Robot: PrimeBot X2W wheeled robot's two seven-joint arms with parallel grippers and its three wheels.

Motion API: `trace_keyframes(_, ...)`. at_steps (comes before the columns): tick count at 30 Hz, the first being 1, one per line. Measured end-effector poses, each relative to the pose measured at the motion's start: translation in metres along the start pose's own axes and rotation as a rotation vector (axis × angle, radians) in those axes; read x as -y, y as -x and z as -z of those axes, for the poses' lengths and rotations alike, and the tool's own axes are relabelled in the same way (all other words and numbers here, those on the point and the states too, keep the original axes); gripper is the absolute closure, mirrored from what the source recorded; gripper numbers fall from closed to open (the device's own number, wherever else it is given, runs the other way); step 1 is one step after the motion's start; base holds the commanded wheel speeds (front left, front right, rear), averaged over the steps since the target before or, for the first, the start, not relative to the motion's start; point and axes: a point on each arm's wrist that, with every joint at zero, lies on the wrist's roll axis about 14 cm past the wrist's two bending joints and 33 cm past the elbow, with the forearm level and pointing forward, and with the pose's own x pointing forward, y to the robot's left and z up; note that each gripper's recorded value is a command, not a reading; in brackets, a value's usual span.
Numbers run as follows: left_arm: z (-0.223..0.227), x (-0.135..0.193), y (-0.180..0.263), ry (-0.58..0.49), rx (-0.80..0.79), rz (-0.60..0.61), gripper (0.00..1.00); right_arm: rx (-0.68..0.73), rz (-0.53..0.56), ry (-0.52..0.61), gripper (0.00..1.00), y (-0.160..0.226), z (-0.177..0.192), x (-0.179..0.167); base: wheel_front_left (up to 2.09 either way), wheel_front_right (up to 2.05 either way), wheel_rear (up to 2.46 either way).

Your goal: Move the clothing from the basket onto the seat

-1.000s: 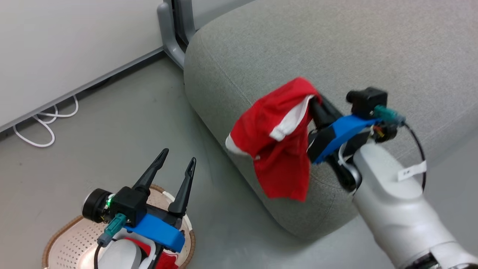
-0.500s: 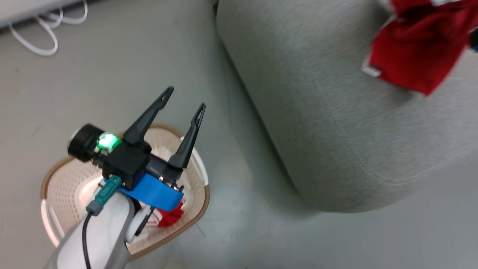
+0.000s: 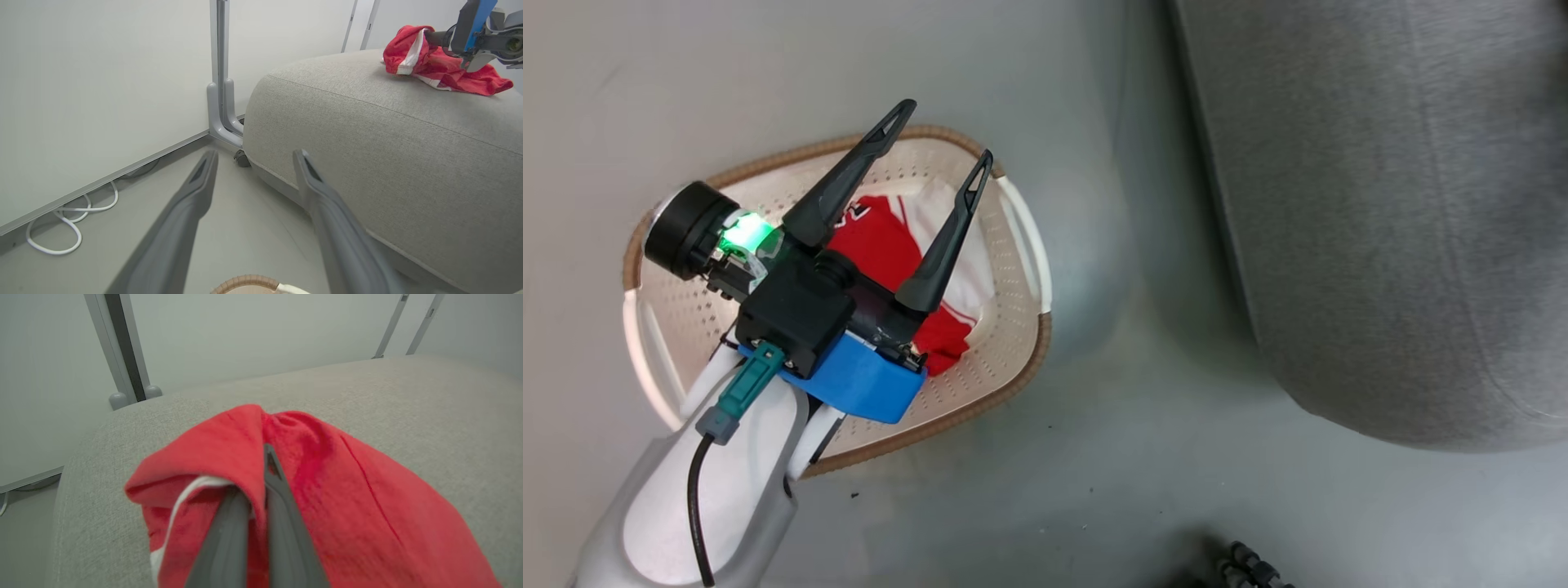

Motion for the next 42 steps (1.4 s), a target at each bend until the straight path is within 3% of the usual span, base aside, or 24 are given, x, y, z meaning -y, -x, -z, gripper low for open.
trace_keyframes(5,0.013,-0.007,0.008,0.011,-0.029,-0.022,0.0,-0.039,-0.016,-0.002,1.0,-0.003,0.024,-0.017,0.0,0.0,0.0)
trace_keyframes(8,0.012,-0.006,0.008,0.012,-0.029,-0.023,0.0,-0.042,-0.016,-0.001,0.59,0.0,0.025,-0.017,0.0,0.0,0.0)
trace_keyframes(9,0.012,-0.006,0.008,0.013,-0.029,-0.024,0.0,-0.041,-0.016,-0.001,0.19,0.001,0.024,-0.017,0.0,0.0,0.0)
trace_keyframes(10,0.011,-0.006,0.008,0.013,-0.028,-0.025,0.0,-0.04,-0.016,-0.002,0.01,0.001,0.023,-0.017,0.0,0.0,0.0)
trace_keyframes(17,-0.001,-0.003,0.008,0.013,-0.012,-0.039,0.0,-0.035,-0.02,-0.009,0.0,0.01,0.013,-0.015,0.0,0.0,0.0)
trace_keyframes(27,-0.026,0.011,0.03,0.049,-0.024,-0.108,0.0,-0.027,-0.09,0.023,0.0,0.052,-0.006,-0.011,0.0,0.0,0.0)
trace_keyframes(42,-0.09,0.007,0.118,0.041,0.066,-0.398,0.0,0.113,-0.299,-0.047,0.0,0.138,-0.057,-0.056,0.0,0.0,0.0)
